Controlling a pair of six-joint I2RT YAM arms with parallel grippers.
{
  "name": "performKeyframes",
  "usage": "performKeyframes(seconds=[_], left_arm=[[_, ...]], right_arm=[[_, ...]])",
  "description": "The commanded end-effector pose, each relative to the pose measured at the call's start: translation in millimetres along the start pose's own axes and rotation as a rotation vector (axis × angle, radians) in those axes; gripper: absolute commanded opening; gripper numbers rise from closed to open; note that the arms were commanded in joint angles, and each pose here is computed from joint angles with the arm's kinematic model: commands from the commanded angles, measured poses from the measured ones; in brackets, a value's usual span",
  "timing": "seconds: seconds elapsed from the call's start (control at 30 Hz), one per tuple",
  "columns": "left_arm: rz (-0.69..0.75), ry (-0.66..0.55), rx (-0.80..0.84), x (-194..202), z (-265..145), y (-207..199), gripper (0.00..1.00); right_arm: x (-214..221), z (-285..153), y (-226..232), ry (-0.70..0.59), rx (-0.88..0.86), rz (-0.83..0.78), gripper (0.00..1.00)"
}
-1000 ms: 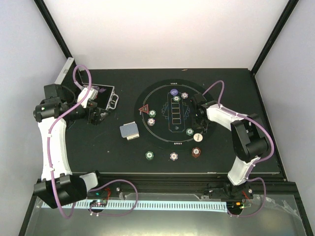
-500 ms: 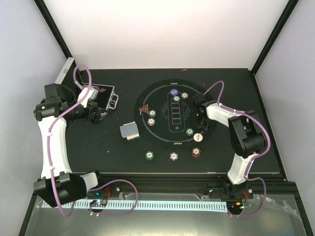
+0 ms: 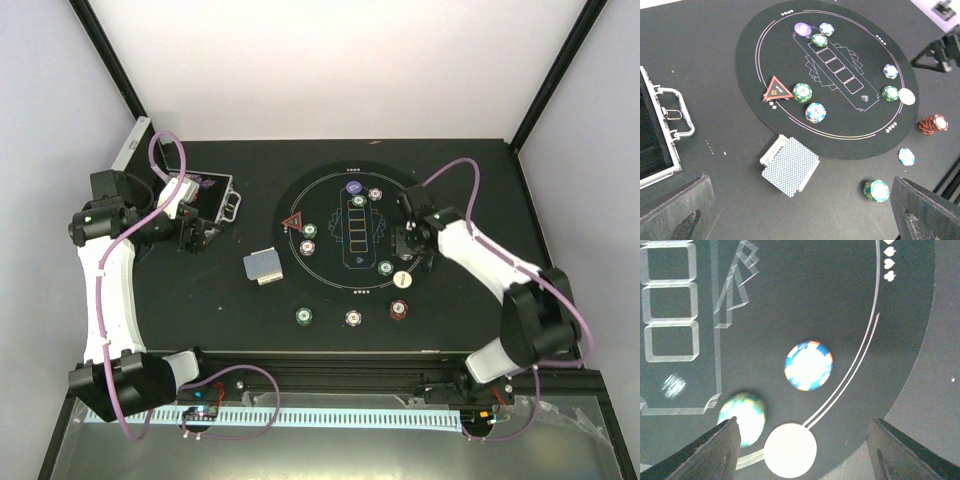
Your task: Distribute texas hold em gaming equipment
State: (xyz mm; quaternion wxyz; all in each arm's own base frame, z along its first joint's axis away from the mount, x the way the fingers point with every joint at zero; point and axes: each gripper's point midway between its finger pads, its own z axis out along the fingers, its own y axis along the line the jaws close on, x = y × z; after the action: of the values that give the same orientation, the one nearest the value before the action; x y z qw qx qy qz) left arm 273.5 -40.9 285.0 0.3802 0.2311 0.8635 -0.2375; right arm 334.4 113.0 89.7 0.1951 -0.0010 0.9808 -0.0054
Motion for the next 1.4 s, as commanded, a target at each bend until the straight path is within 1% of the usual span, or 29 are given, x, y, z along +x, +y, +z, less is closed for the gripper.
performKeyframes(seconds=[0.0, 0.13, 0.23, 0.4, 0.5, 0.63, 0.9, 1.07, 1.37], left_arm=[[0.018, -0.040, 0.022, -10, -6, -6, 0.99], [0.014, -0.052, 0.040, -11, -5, -8, 0.99], [0.008, -0.056, 0.048, -11, -4, -9, 0.99], [0.005, -0.058, 0.053, -12, -4, -10, 0.99], [0.009, -0.058, 0.048, -12, -5, -10, 0.99], [0.014, -0.055, 0.040, -12, -6, -9, 0.99], [0.011, -0.056, 0.039, -13, -5, -8, 0.99], [0.014, -0.052, 0.029, -12, -6, -7, 0.99], [0.013, -0.046, 0.015, -11, -6, -5, 0.99]], right_arm=[[45, -32, 13, 0.008, -0.008, -0.035, 0.75], [90, -45, 25, 0.031, -0.031, -0.070, 0.79], [117, -49, 31, 0.056, -0.053, -0.079, 0.79], [141, -43, 38, 0.098, -0.079, -0.094, 0.79], [147, -38, 41, 0.115, -0.077, -0.114, 0.78], [150, -33, 40, 0.124, -0.050, -0.129, 0.72], [157, -24, 38, 0.148, -0.035, -0.141, 0.68], [156, -22, 37, 0.143, -0.025, -0.140, 0.62], [160, -17, 37, 0.159, -0.022, -0.146, 0.56]])
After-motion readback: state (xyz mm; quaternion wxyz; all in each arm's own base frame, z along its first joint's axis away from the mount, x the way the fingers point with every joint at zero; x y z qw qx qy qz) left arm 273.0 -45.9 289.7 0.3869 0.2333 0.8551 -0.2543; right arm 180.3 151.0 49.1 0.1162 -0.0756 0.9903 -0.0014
